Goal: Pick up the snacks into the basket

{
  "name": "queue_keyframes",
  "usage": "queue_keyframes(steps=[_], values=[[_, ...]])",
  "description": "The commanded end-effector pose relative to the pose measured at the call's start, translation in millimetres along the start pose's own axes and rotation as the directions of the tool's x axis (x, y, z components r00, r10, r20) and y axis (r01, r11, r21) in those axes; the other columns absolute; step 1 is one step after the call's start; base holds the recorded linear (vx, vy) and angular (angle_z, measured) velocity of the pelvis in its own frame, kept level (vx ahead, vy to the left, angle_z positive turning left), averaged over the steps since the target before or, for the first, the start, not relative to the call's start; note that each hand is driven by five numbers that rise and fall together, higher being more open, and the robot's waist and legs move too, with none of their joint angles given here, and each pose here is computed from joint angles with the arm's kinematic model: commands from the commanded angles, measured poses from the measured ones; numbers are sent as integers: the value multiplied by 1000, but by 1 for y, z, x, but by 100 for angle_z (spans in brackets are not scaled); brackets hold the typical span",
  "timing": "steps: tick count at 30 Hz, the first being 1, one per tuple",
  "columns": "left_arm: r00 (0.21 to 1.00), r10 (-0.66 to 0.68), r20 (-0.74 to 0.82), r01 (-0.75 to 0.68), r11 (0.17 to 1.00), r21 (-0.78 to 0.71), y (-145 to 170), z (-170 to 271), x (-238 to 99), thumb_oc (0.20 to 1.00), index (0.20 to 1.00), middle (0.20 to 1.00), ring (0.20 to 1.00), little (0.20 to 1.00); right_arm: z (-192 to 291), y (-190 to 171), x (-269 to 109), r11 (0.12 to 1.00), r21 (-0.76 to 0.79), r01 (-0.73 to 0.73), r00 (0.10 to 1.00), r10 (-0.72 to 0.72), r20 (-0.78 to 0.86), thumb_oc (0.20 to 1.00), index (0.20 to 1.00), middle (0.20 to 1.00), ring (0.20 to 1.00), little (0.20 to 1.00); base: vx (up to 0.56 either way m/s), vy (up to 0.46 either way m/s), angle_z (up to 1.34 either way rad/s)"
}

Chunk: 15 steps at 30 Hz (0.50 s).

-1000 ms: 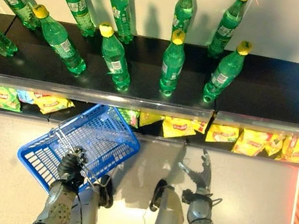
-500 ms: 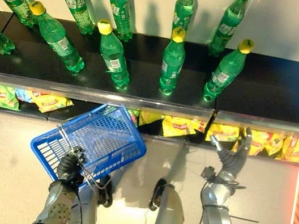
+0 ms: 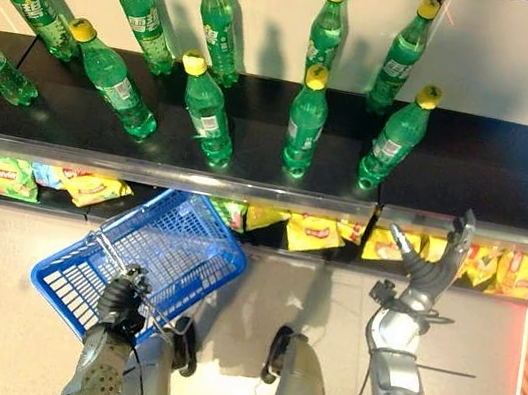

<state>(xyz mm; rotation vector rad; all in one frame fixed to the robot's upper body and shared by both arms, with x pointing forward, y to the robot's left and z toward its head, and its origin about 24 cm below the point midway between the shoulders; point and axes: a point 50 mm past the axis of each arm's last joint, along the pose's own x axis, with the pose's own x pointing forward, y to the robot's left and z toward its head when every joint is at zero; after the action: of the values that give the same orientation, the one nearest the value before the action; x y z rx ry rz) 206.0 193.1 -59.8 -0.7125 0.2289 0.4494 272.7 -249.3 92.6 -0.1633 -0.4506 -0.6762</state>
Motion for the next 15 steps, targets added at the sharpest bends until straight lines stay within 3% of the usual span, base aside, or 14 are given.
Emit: queue_keyframes(steps=[1,15], values=[[984,-143,110,143,990,0,-20,18,-1,200,200,200,200,200,13,-2,28,1000,-20,0,998,2,70,1000,1000,1000,1000,1000,0,0,0],[984,-171,54,171,985,15,-16,12,-6,200,200,200,200,200,22,21,77,999,-30,-39,998,40,43,1000,1000,1000,1000,1000,1,-5,4]])
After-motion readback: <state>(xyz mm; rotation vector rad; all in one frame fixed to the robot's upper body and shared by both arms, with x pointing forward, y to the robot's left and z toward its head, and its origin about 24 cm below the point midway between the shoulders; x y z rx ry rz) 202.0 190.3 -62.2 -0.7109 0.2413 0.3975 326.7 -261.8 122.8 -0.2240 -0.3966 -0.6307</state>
